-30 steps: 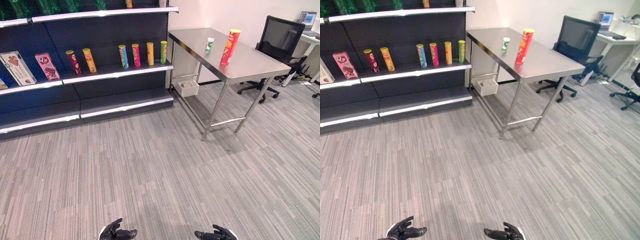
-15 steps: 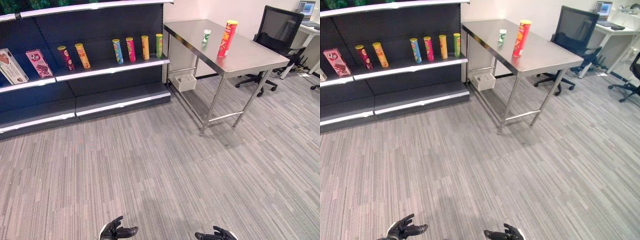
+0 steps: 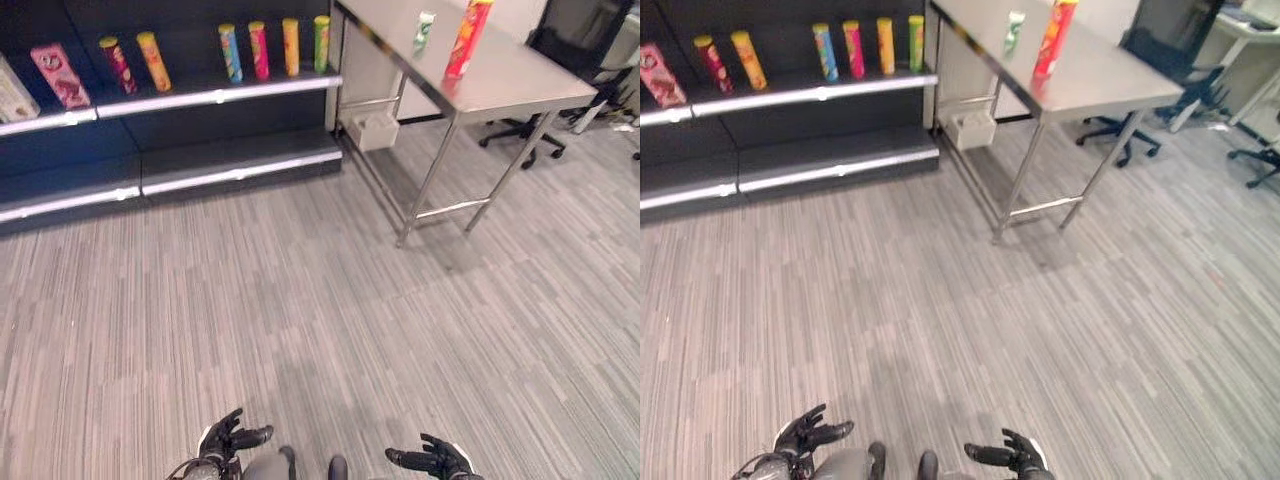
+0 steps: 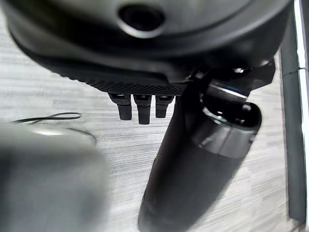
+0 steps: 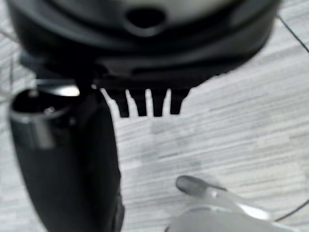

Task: Put the goods on the table back onto the shelves and tidy them up.

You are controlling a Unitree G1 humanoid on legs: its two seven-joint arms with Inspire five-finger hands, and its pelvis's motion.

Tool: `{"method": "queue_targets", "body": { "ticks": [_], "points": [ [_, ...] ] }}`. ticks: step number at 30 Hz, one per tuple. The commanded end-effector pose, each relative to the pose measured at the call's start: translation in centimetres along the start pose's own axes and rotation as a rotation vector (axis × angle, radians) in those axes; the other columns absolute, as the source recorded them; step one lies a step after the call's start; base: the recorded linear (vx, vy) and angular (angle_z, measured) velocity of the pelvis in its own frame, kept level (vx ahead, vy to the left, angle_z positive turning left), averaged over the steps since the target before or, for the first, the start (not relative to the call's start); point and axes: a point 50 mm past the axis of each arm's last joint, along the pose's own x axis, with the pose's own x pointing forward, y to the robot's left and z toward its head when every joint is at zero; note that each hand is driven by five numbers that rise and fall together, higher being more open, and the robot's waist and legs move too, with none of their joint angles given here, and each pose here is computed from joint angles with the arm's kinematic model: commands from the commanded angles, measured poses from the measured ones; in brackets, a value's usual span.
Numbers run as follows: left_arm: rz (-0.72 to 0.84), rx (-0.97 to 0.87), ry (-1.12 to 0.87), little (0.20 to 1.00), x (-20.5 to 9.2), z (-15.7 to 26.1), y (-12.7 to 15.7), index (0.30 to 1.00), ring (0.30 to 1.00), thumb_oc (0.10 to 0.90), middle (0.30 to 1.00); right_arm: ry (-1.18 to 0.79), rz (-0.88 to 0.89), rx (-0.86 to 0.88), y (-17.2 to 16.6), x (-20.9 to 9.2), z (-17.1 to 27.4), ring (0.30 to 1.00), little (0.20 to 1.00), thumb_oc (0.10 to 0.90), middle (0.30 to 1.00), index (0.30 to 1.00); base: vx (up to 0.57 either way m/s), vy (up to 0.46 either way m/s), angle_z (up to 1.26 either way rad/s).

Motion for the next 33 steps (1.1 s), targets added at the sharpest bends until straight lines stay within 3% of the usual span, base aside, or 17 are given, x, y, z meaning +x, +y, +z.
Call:
{"method": "queue_targets", "body": {
  "ticks": [1, 13, 21, 26, 33],
  "points": [
    [-0.004, 0.036, 0.018, 0.900, -0.4, -1.4, 0.0, 0.900, 0.900, 0.800, 0.900, -0.105, -0.058, 0.019, -2.5, 0.0, 2.0, 0.900, 0.900, 0.800, 0.900, 0.900, 0.39, 0.082, 0.19],
    [0.072, 0.092, 0.038, 0.900, -1.1, -2.3, 3.0, 0.900, 0.900, 0.800, 0.900, -0.113, 0.006, -0.002, -0.9, 0.2, 2.4, 0.900, 0.900, 0.800, 0.900, 0.900, 0.43, 0.188, -0.44],
    [-0.004, 0.212, -0.089, 0.900, -0.4, 1.2, 1.5, 0.900, 0.900, 0.800, 0.900, -0.178, -0.033, 0.052, -1.9, 0.1, 3.9, 0.900, 0.900, 0.800, 0.900, 0.900, 0.29, 0.232, 0.08],
    [-0.061, 0.258, -0.193, 0.900, -0.2, 3.7, -0.2, 0.900, 0.900, 0.800, 0.900, -0.189, -0.047, 0.024, -2.6, 0.1, 4.4, 0.900, 0.900, 0.800, 0.900, 0.900, 0.44, -0.149, 0.00],
    [-0.087, 0.315, -0.166, 0.900, -0.5, 2.5, -0.4, 0.900, 0.900, 0.800, 0.900, -0.165, -0.048, -0.024, -3.5, -0.1, 3.4, 0.900, 0.900, 0.800, 0.900, 0.900, 0.43, -0.263, 0.40]
  ]
}}
